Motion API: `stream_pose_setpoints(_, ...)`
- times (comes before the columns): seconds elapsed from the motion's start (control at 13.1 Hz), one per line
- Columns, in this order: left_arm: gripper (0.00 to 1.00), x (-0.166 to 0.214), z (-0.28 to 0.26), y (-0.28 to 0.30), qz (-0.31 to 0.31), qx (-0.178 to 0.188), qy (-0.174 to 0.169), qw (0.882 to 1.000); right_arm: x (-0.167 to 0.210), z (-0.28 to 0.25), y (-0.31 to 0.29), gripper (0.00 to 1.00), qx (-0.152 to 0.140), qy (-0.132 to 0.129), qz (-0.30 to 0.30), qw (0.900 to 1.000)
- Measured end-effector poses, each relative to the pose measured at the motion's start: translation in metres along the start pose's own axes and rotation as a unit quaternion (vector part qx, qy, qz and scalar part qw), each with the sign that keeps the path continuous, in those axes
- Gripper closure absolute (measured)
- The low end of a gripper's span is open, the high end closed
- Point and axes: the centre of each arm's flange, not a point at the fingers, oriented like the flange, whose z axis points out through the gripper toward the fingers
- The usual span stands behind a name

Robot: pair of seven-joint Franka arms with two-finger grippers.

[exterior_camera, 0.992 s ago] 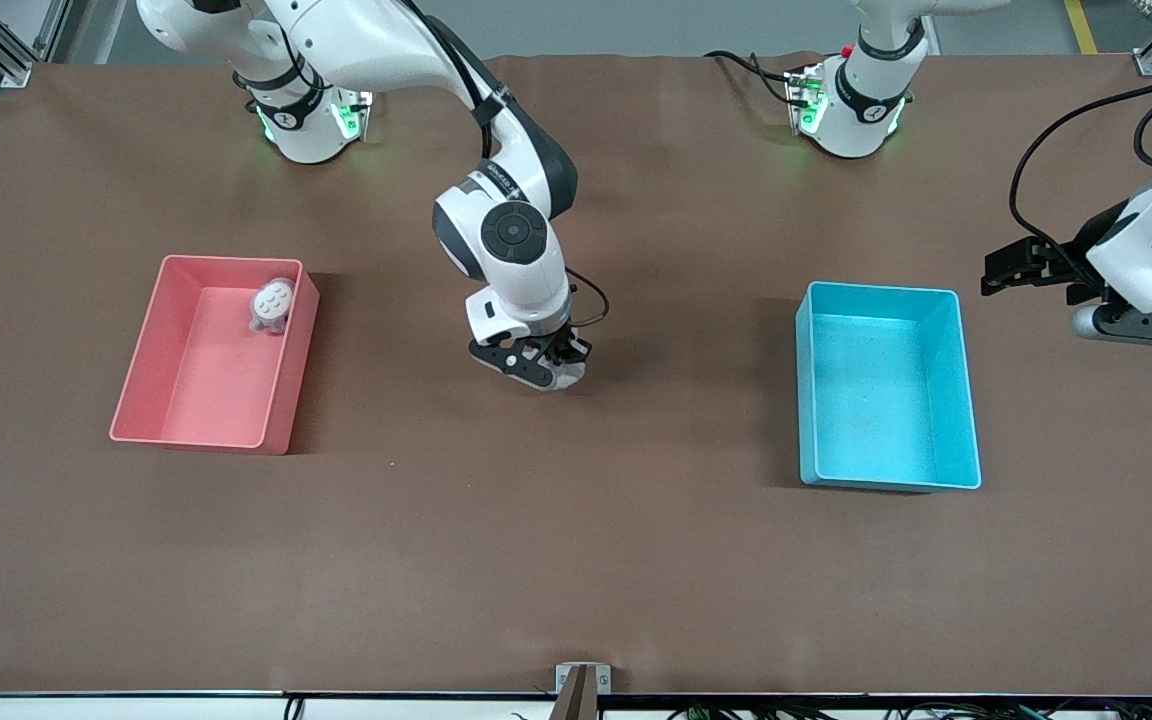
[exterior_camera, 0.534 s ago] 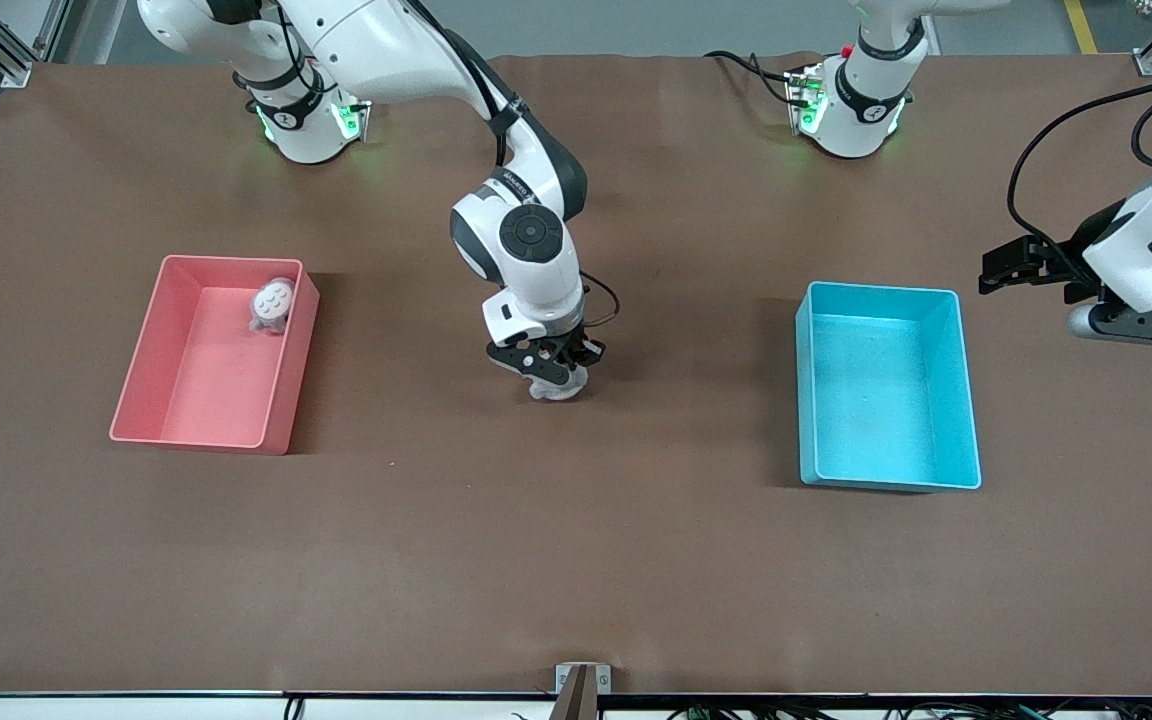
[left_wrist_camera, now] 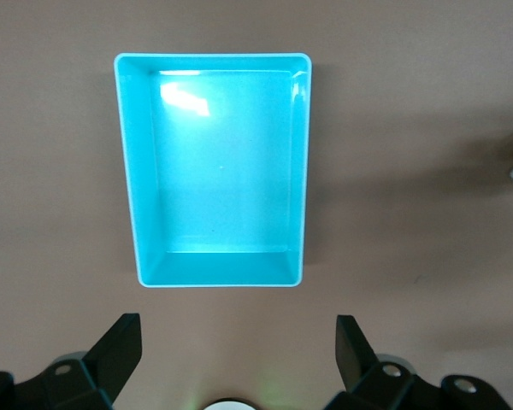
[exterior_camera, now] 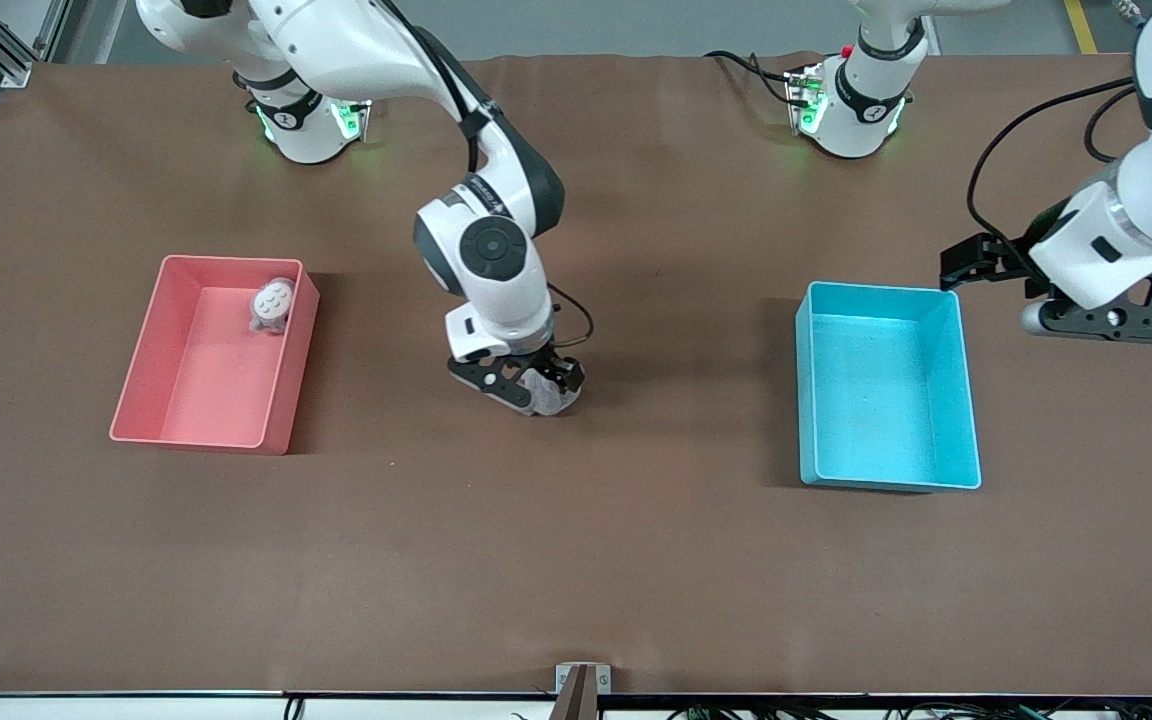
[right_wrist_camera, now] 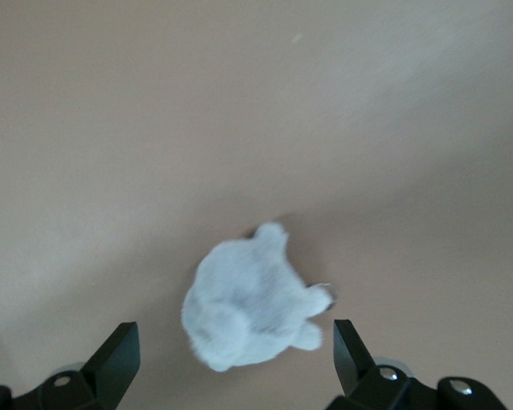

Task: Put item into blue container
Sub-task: 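Set the plush on the table middle while the left gripper approaches, then grasp the plush with the left gripper while the right gripper grasps another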

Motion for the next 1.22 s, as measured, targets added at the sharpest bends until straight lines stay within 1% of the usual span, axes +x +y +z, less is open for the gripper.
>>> stream_pose_setpoints(0.23, 0.0, -0.001, 0.004, 0.03, -0.02, -0.019, -0.003, 1.0, 0.051, -0.051, 0.045, 0.0, -0.025, -0.019, -0.047, 0.998)
stream_pose_setpoints(0.38, 0.01, 0.009, 0.019, 0.067, -0.048, -0.034, 0.003, 0.998, 0.093, -0.075, 0.101, 0.0, -0.034, -0.035, -0.068, 0.996)
stream_pose_setpoints(0.46, 0.01, 0.016, 0.033, 0.093, -0.067, -0.041, 0.004, 0.997, 0.107, -0.078, 0.135, 0.0, -0.04, -0.046, -0.077, 0.995)
stream_pose_setpoints(0.53, 0.01, 0.023, 0.051, 0.125, -0.087, -0.05, 0.004, 0.995, 0.116, -0.076, 0.171, 0.0, -0.049, -0.06, -0.086, 0.993)
stream_pose_setpoints(0.69, 0.01, 0.033, 0.089, 0.188, -0.129, -0.069, 0.009, 0.989, 0.127, -0.057, 0.244, 0.0, -0.09, -0.076, -0.098, 0.988)
stream_pose_setpoints(0.76, 0.01, 0.035, 0.109, 0.22, -0.147, -0.077, 0.011, 0.986, 0.133, -0.045, 0.278, 0.0, -0.106, -0.087, -0.095, 0.986)
stream_pose_setpoints(0.84, 0.01, 0.034, 0.127, 0.247, -0.158, -0.085, 0.011, 0.984, 0.137, -0.034, 0.305, 0.0, -0.115, -0.099, -0.09, 0.984)
stream_pose_setpoints(0.99, 0.01, 0.032, 0.157, 0.292, -0.173, -0.101, 0.017, 0.98, 0.144, -0.015, 0.343, 0.0, -0.124, -0.124, -0.093, 0.98)
stream_pose_setpoints(1.22, 0.01, 0.033, 0.197, 0.332, -0.184, -0.12, 0.029, 0.975, 0.164, -0.001, 0.4, 0.0, -0.118, -0.152, -0.101, 0.976)
